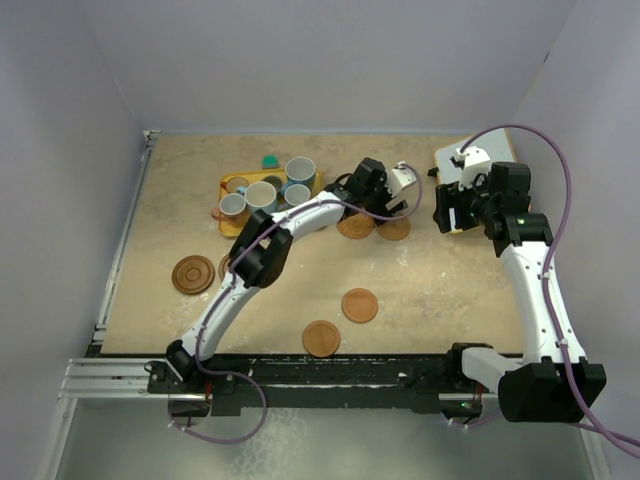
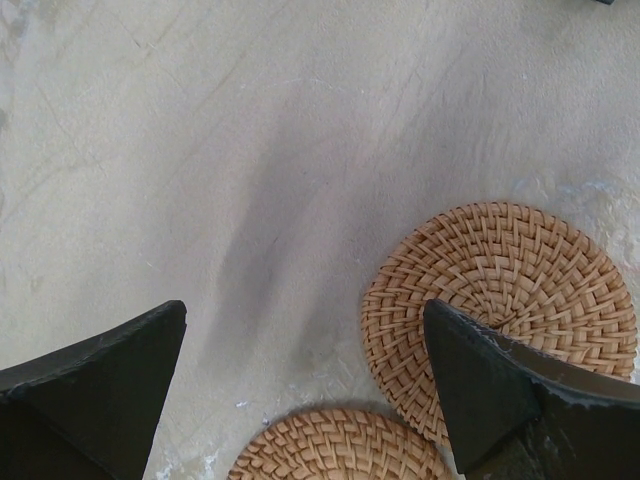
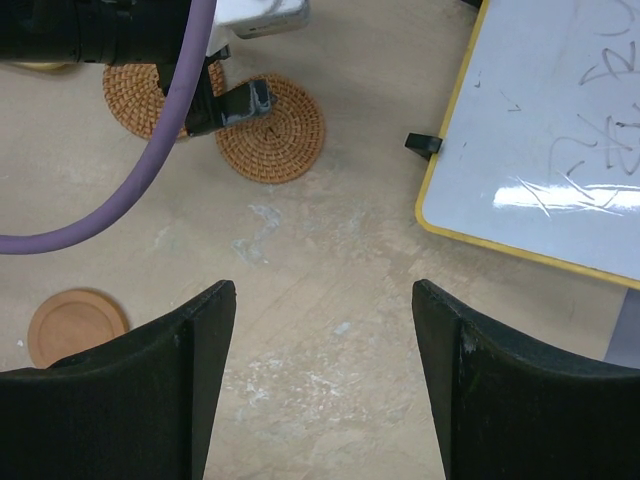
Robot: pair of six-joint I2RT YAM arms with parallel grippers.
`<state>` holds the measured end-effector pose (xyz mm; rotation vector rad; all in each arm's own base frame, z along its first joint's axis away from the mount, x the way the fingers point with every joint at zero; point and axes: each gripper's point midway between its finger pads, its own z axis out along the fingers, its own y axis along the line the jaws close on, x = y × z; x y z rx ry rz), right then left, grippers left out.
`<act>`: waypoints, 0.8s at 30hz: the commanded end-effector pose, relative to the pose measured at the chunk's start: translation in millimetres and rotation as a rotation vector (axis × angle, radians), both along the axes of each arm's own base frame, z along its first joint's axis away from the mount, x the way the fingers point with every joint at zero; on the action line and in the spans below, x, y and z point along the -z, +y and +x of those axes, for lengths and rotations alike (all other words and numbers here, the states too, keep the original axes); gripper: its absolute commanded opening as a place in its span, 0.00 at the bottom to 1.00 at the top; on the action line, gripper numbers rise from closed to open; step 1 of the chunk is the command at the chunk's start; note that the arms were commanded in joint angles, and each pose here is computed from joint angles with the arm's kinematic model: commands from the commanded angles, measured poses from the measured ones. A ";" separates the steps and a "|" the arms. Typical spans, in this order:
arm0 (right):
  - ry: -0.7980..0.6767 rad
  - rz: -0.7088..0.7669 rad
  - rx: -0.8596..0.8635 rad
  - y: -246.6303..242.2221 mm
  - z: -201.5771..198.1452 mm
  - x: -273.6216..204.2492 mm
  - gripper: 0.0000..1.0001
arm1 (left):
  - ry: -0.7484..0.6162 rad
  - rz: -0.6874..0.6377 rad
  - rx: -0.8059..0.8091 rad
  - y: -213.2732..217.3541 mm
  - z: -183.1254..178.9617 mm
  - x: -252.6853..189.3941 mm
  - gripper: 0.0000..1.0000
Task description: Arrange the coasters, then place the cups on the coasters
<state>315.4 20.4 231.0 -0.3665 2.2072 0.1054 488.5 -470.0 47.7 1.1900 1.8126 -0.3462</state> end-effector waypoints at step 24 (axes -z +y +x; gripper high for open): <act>-0.154 0.035 -0.194 26.9 -16.0 -32.8 0.76 | -0.051 -0.094 0.067 126.1 -62.9 -163.5 0.98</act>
